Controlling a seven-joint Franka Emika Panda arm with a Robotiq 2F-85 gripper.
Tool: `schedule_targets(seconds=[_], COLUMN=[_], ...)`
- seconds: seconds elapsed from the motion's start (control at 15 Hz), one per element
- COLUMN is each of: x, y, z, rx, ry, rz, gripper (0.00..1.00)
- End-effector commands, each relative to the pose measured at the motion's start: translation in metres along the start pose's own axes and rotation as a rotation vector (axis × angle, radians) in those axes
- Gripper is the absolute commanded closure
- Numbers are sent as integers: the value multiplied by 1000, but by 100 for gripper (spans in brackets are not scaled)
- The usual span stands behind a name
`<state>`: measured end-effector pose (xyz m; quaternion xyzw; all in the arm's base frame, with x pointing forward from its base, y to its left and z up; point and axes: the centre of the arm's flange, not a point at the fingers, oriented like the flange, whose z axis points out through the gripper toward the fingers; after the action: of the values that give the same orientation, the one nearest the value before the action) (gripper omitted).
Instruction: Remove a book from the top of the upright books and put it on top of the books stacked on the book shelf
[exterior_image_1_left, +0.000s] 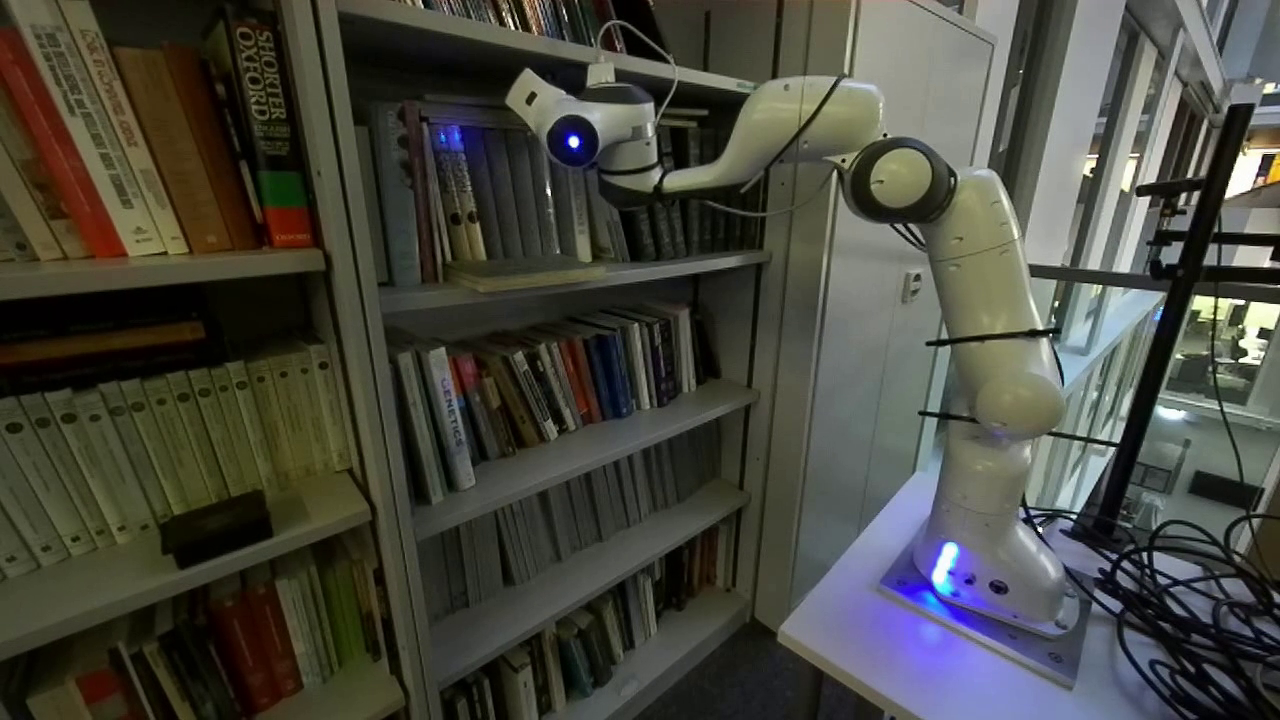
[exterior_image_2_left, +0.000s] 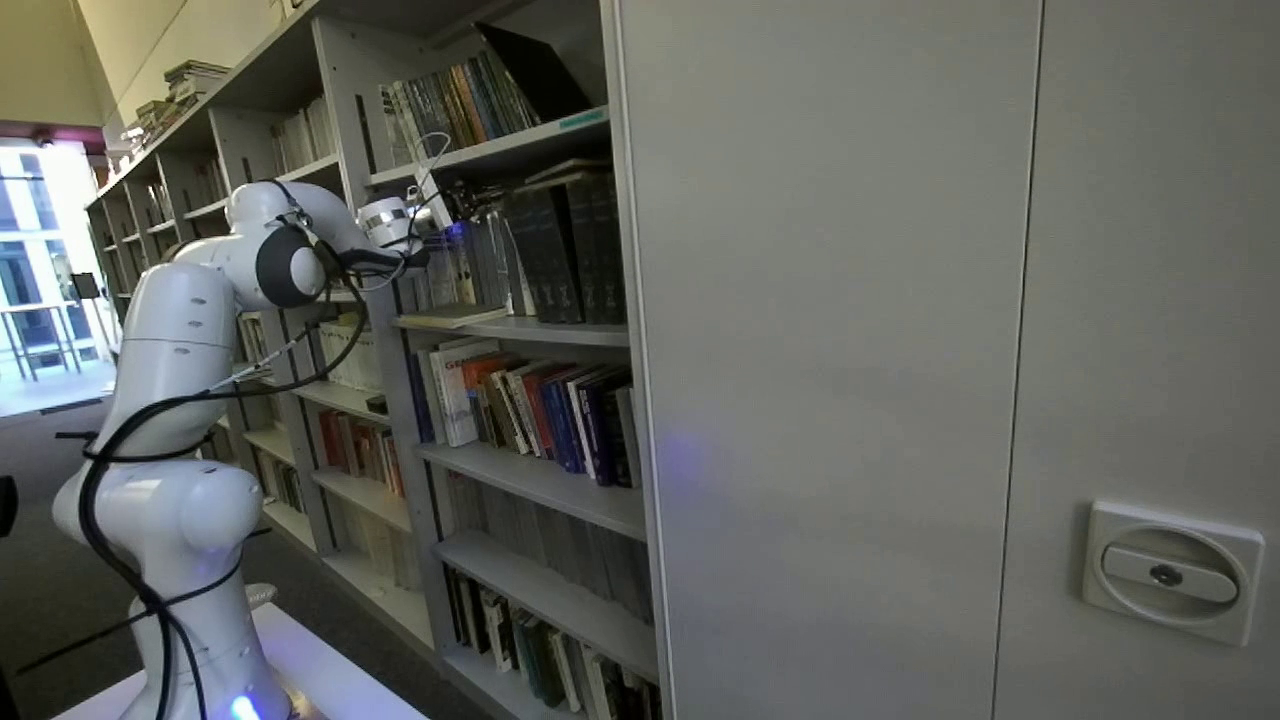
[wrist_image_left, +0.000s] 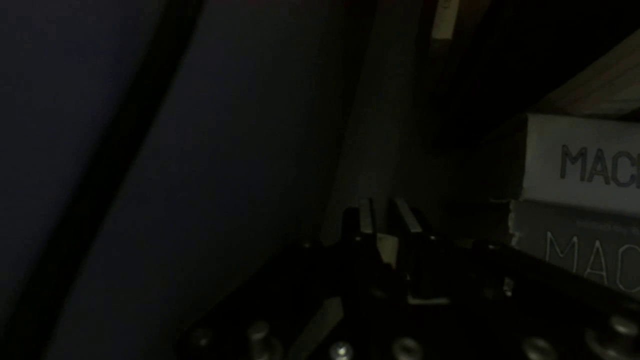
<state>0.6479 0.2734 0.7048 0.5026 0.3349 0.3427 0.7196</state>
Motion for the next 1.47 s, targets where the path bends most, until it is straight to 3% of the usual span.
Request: schedule_targets(seconds=[0.0, 0.4, 1.0, 1.4], x=[-44, -79, -91, -102], y=[2, -28, -66, -75], z=[-16, -39, -106, -124], rx=[-37, 15, 82, 102], ry=[-58, -118, -31, -19], rz=[7, 70, 170, 192], gripper=[97, 97, 97, 97])
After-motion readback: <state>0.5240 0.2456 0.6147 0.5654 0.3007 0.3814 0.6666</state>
